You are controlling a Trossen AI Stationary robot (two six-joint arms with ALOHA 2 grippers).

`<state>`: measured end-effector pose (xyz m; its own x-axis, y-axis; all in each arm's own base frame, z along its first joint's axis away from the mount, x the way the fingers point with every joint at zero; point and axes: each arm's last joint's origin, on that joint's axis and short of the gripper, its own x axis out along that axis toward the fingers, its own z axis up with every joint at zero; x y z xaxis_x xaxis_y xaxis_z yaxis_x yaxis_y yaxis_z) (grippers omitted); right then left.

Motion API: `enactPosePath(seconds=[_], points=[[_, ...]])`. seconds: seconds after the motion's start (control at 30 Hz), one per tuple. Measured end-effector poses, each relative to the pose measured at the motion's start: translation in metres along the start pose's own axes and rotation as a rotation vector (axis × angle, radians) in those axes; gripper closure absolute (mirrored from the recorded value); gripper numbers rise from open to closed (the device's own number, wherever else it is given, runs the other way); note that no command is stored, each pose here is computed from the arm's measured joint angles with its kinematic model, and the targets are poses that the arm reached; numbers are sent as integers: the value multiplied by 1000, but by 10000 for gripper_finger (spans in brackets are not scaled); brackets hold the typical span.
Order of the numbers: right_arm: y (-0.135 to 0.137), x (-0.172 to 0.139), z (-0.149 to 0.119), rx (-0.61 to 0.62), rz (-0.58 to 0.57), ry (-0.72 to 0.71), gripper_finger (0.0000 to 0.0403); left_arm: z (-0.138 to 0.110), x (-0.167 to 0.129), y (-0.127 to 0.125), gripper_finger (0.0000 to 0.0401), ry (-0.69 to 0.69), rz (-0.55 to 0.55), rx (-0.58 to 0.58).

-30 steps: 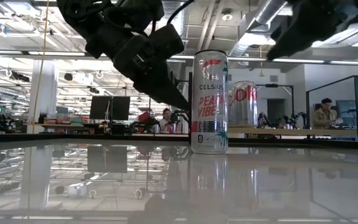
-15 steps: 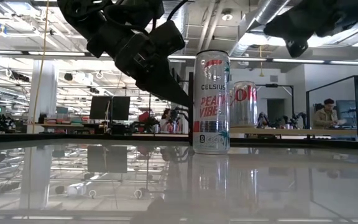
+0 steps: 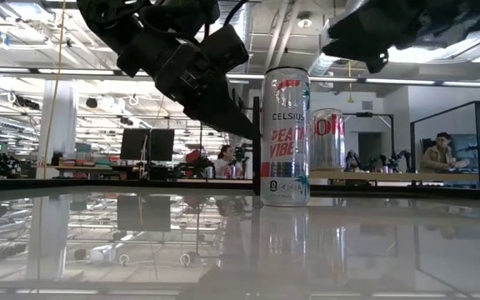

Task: Place canned beverage on shelf
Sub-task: Put the right white-pink soda can

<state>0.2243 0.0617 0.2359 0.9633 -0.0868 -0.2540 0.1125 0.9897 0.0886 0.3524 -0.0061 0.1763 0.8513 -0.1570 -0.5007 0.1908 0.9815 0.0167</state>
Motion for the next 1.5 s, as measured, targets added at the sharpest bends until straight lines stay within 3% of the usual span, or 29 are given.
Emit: enactPosePath(seconds=[0.23,0.57,1.07,1.5], points=[[-1,22,3,-57,-23,49,130,2,0,0,401,-17,0,-1],[2,38,18,25,0,146,124,2,0,0,401,-20,0,6],[-3,43,17,-81,-40,171,101,2,0,0,401,-21,0,15],[-2,44,15,-68,-11,190,26,2,0,0,401,-20,0,22]])
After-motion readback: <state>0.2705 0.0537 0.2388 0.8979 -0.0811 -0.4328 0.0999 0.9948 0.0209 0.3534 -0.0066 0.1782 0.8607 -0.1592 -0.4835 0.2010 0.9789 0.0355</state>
